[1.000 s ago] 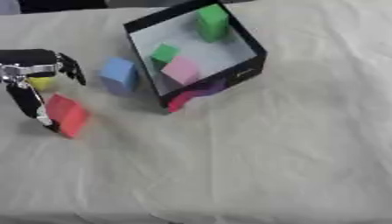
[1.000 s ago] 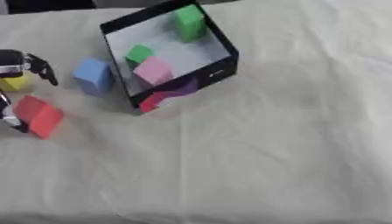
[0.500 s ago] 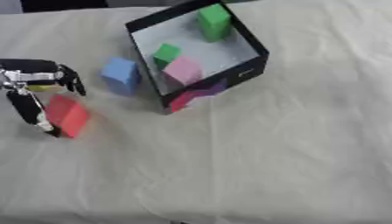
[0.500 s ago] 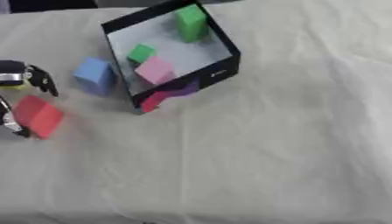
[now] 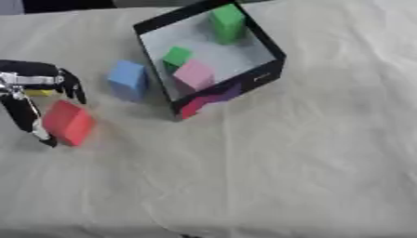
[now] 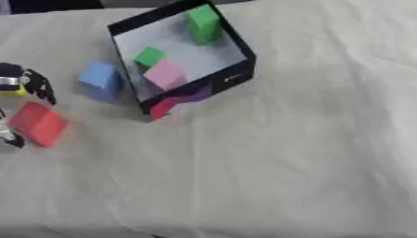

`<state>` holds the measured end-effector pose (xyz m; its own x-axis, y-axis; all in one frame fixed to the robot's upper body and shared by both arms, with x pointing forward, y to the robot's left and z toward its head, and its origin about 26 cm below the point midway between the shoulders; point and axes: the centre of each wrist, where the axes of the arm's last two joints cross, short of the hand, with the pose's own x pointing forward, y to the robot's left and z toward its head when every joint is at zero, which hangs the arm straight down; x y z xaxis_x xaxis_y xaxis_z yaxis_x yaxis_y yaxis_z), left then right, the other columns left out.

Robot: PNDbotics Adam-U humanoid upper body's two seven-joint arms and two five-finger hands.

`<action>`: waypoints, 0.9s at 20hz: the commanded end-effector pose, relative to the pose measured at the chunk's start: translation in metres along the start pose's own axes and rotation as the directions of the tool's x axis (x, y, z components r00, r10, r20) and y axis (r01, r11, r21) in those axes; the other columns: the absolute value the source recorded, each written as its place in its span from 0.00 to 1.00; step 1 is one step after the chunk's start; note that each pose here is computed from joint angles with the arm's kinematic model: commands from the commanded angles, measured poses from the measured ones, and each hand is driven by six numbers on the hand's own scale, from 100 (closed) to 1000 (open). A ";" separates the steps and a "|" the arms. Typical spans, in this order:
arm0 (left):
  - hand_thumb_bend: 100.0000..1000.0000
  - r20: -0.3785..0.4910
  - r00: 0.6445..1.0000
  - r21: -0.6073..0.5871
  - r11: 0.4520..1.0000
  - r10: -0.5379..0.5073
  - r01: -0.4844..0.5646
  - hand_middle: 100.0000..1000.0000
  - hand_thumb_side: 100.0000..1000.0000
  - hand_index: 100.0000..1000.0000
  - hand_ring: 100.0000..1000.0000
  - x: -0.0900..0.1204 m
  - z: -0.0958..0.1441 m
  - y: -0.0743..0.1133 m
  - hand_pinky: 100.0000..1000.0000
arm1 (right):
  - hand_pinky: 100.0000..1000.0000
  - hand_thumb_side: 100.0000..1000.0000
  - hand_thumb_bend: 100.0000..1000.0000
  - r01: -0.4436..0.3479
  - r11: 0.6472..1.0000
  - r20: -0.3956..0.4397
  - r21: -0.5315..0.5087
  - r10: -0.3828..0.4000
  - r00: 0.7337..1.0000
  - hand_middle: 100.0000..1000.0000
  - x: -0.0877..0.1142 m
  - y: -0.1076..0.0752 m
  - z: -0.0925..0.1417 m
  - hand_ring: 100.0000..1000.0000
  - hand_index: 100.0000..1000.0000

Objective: Pick up objects on the table and place them in the box.

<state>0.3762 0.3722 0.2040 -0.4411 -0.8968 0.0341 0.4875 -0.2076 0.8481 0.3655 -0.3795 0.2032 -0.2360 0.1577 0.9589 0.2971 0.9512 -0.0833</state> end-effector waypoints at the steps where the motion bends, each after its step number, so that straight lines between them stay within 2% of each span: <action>1: 0.65 -0.041 0.998 0.010 0.999 -0.039 0.039 0.70 0.00 0.74 0.69 -0.007 0.011 0.009 0.72 | 0.71 0.45 0.24 -0.012 1.000 0.027 -0.012 0.012 1.000 0.68 0.009 -0.006 -0.003 0.78 0.77; 6: 0.61 -0.042 0.997 0.040 0.997 -0.059 0.061 0.67 0.00 0.73 0.60 -0.007 0.007 0.007 0.65 | 0.71 0.46 0.23 -0.006 1.000 0.023 -0.011 0.007 1.000 0.68 0.008 -0.006 -0.002 0.78 0.77; 12: 0.56 -0.049 0.995 0.176 0.980 -0.089 0.096 0.52 0.00 0.59 0.45 -0.005 0.003 0.003 0.47 | 0.71 0.46 0.23 0.000 1.000 0.024 -0.008 0.000 1.000 0.67 0.008 -0.006 -0.002 0.78 0.77; 14: 0.56 -0.051 0.995 0.206 0.974 -0.089 0.097 0.50 0.00 0.57 0.43 -0.006 0.001 0.000 0.45 | 0.71 0.46 0.23 0.002 1.000 0.026 -0.009 -0.001 1.000 0.67 0.009 -0.006 -0.003 0.78 0.77; 18: 0.47 -0.049 0.996 0.245 0.965 -0.081 0.090 0.45 0.00 0.51 0.37 -0.007 -0.001 -0.005 0.41 | 0.71 0.47 0.22 0.005 1.000 0.025 -0.008 -0.005 1.000 0.67 0.009 -0.005 -0.003 0.78 0.77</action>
<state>0.3784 0.3742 0.1904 -0.4525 -0.8910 -0.0374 0.2775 -0.1805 0.9436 0.3651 -0.3796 0.2002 -0.2325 0.1455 0.9616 0.2974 0.9520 -0.0721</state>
